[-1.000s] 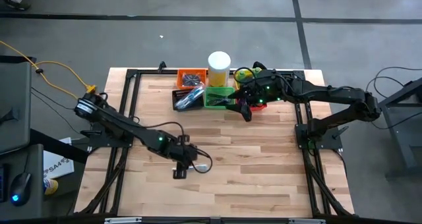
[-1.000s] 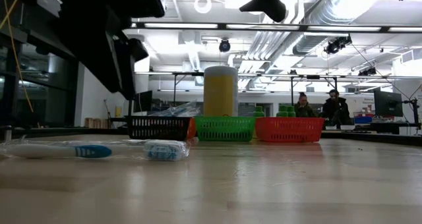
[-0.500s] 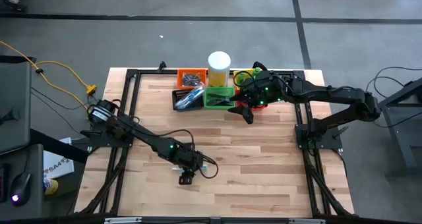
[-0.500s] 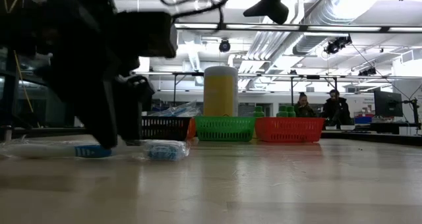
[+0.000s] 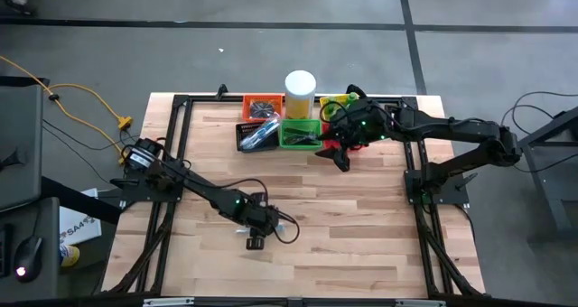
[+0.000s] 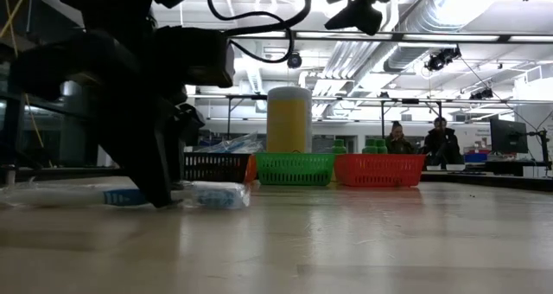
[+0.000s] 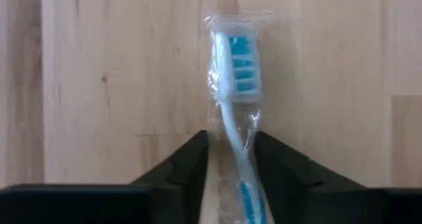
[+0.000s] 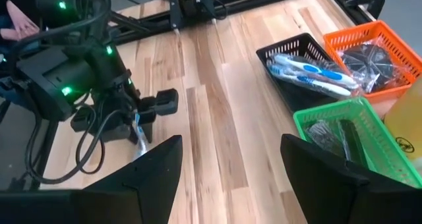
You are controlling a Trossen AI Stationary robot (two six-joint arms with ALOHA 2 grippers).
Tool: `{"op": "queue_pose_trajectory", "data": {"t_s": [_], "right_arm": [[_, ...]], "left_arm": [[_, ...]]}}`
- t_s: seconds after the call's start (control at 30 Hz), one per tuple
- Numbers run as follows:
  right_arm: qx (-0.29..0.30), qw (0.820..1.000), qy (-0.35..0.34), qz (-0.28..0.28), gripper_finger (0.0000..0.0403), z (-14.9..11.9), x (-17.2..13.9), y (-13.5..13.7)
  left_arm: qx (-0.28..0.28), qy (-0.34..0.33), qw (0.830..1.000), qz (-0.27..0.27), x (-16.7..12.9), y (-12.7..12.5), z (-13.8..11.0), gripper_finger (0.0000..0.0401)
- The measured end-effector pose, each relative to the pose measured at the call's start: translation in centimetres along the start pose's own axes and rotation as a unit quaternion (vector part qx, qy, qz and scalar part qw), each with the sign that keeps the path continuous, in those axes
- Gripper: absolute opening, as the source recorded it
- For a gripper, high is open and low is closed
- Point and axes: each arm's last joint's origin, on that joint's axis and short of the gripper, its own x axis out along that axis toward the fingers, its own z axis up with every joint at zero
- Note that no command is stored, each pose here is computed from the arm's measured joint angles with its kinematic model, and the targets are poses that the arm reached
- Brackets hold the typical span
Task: Pick & Place Travel size toiletries
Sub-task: Put the blue toothbrush into the black bin
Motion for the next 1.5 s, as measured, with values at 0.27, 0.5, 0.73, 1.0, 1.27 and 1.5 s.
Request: {"op": "queue_pose_trajectory", "data": {"t_s": [0.27,0.5,0.73,1.0,1.27,1.5], "right_arm": [[-0.001,1.0,0.016,-0.002,0.025,-0.3,0.0,0.0],[0.0,1.0,0.022,0.01,0.025,-0.4,0.0,0.0],[0.005,0.999,0.044,0.006,0.025,-0.8,0.0,-0.1],[0.007,0.999,0.046,0.005,0.025,-0.9,0.0,-0.1],[-0.054,0.997,-0.032,0.035,0.025,0.5,2.2,1.3],[-0.082,0.991,-0.085,0.057,0.025,1.2,5.7,2.5]], "left_arm": [[-0.002,0.002,1.0,-0.006,0.1,0.0,0.0,0.0014],[-0.047,-0.015,0.999,-0.007,-1.5,0.4,0.3,0.001],[-0.066,-0.129,0.988,0.056,-7.3,1.2,1.5,0.001],[-0.096,-0.303,0.937,0.143,-15.5,3.0,2.0,0.001],[-0.086,-0.442,0.878,0.162,-21.5,5.3,2.9,0.001],[-0.055,-0.508,0.848,0.142,-22.9,6.9,4.4,0.001]]}}
